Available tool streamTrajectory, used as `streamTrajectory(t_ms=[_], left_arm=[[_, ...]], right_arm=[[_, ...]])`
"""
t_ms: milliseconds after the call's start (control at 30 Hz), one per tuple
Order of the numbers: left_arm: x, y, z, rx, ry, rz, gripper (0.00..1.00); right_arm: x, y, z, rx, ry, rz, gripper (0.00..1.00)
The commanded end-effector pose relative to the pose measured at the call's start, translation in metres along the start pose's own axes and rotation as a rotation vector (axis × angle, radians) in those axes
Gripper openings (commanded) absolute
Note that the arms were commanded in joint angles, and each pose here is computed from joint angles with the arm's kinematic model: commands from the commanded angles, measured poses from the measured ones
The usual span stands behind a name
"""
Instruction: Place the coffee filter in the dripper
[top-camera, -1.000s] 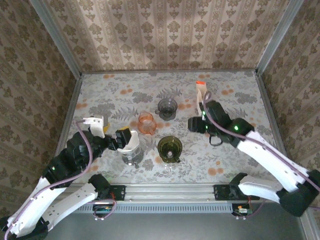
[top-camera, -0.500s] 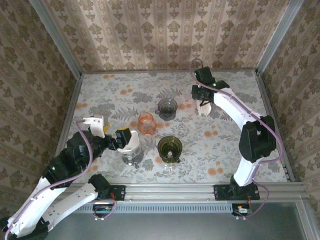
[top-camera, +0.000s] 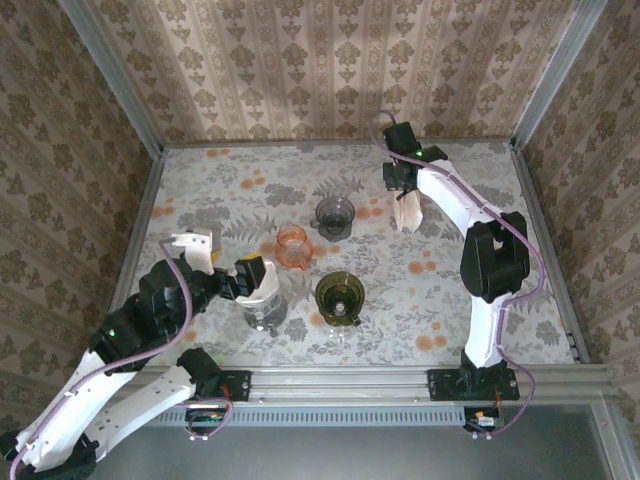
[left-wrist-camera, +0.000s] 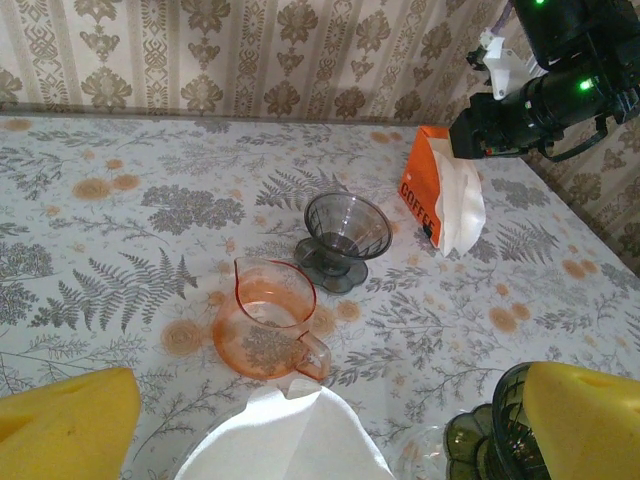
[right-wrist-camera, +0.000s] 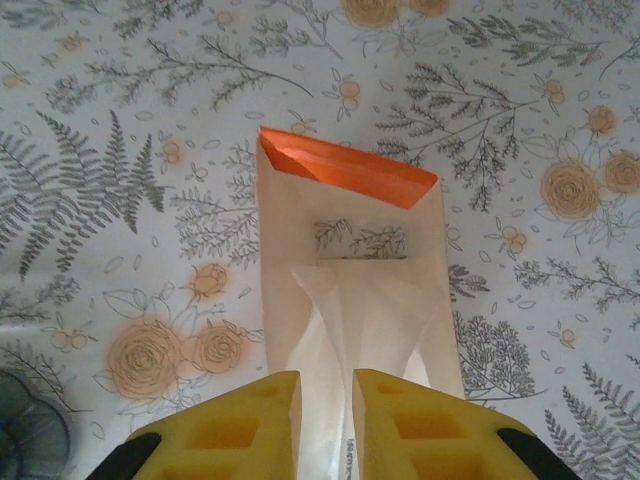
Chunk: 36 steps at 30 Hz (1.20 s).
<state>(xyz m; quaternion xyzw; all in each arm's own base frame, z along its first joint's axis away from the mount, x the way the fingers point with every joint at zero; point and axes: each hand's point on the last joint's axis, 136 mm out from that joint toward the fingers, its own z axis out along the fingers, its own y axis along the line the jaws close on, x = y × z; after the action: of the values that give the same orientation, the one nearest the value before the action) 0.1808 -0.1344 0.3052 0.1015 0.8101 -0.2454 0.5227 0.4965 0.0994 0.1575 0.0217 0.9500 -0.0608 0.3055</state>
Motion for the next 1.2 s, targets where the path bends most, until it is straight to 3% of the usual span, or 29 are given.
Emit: streamTrajectory(t_ms=[0, 500, 667, 1000, 1167], left_arm=[[0.000, 0.001, 0.004, -0.006, -0.005, 0.023, 1.00], [0.000, 0.003, 0.006, -0.022, 0.001, 0.029, 1.00], [0.001, 0.003, 0.006, -0.022, 0.005, 0.030, 1.00], [0.002, 0.004, 0.005, -0.023, 0.006, 0.024, 1.00], [0.001, 0.004, 0.005, -0.023, 0.005, 0.024, 1.00]], right_arm=[[0.000, -0.009, 0.004, 0.055, 0.018, -0.048, 0.22], [0.007, -0.007, 0.023, 0.075, 0.061, -0.083, 0.21], [0.007, -0.006, 0.026, 0.077, 0.067, -0.091, 0.17], [0.015, -0.006, 0.036, 0.089, 0.098, -0.100, 0.19], [0.007, -0.005, 0.028, 0.074, 0.067, -0.094, 0.09]])
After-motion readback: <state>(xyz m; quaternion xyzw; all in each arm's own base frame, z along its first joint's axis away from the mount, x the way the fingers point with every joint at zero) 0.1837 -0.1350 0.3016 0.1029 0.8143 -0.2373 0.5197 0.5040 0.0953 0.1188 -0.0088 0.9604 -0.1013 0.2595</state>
